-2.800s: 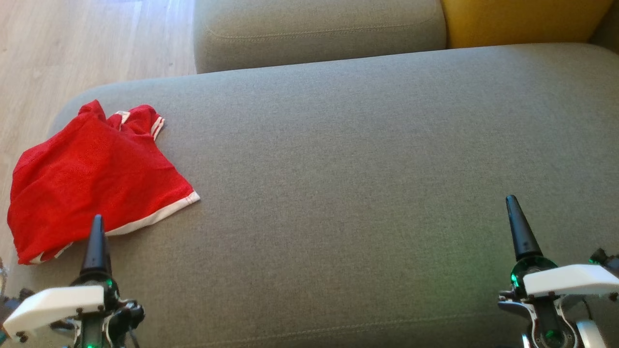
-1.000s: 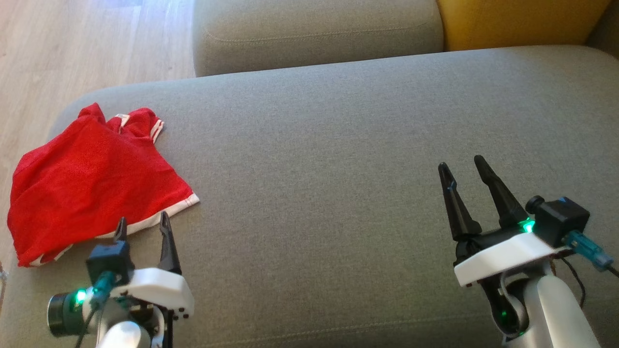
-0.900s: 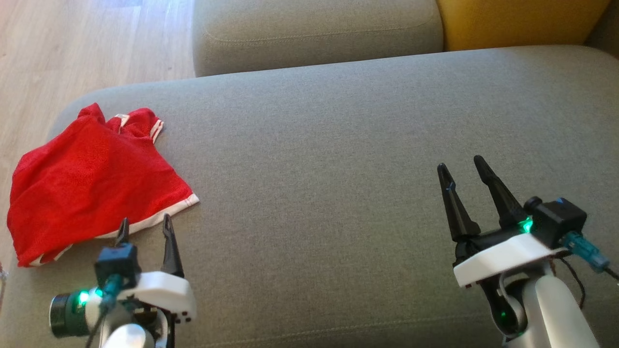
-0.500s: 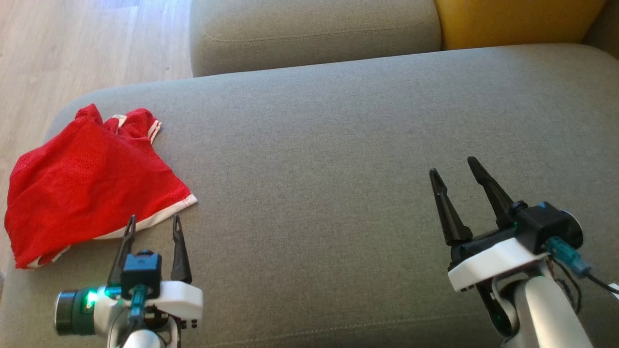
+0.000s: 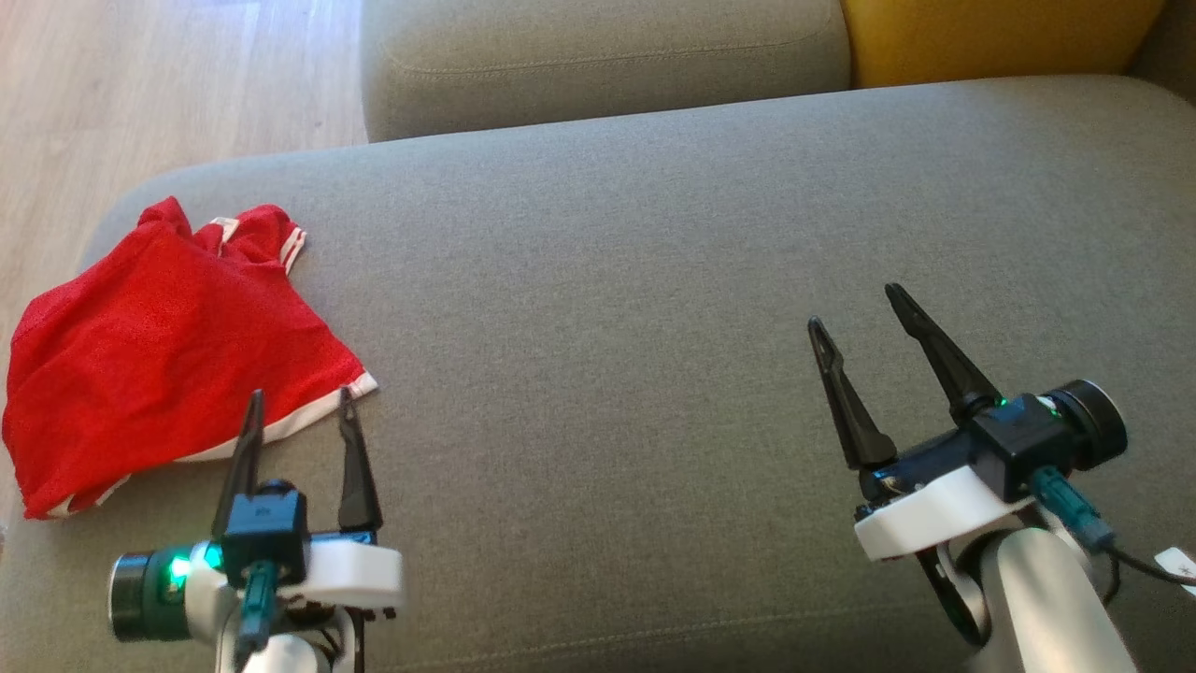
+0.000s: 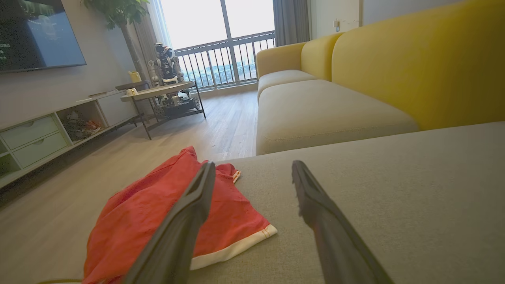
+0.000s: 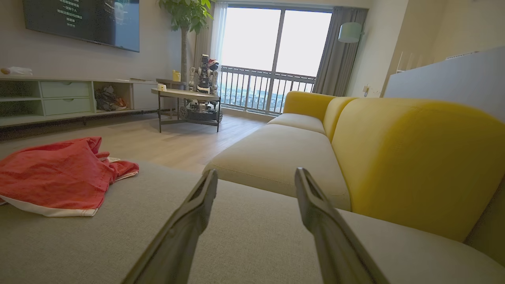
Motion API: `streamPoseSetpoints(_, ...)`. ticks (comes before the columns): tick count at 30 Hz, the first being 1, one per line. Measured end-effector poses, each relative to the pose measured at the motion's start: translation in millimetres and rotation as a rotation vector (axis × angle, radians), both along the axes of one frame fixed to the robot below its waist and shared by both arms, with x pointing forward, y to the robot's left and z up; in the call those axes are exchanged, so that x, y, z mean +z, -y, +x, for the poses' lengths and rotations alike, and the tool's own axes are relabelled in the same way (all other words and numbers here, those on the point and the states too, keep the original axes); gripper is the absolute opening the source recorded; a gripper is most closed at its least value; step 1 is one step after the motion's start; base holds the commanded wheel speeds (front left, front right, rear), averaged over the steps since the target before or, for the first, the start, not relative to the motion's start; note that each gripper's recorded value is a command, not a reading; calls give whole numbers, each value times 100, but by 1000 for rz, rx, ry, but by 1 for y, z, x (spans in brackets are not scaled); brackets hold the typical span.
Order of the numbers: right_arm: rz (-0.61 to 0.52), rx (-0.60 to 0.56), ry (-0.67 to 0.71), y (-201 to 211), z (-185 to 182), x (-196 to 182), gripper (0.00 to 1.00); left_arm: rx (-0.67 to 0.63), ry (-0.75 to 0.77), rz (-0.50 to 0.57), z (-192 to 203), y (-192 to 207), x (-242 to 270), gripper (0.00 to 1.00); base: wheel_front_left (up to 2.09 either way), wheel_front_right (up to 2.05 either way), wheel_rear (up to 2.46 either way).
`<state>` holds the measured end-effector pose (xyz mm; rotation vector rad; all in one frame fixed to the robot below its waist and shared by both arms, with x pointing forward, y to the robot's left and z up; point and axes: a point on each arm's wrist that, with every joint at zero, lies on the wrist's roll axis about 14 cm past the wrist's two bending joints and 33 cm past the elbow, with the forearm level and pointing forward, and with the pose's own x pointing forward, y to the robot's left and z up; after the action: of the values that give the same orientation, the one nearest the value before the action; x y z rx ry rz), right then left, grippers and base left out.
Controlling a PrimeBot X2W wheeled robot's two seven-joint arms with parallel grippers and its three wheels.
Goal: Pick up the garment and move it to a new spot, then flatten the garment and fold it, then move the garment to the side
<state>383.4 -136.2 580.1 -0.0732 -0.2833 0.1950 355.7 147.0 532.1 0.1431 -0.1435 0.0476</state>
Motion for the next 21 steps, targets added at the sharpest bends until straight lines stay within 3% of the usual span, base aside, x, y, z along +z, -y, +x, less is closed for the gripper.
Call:
streamPoseSetpoints(5,-24,8,8,-4,0,-2,100,-29,22,-1,-3,3,4,100,0,0,0)
streamPoseSetpoints(10,42,4,-67,1,1,-23,100,-24,9,-91,-5,-2,2,100,0,0,0)
streamPoseSetpoints(21,78,-6,-101,5,2,-33,100,-43,-17,-129,-2,-8,-7,100,0,0,0)
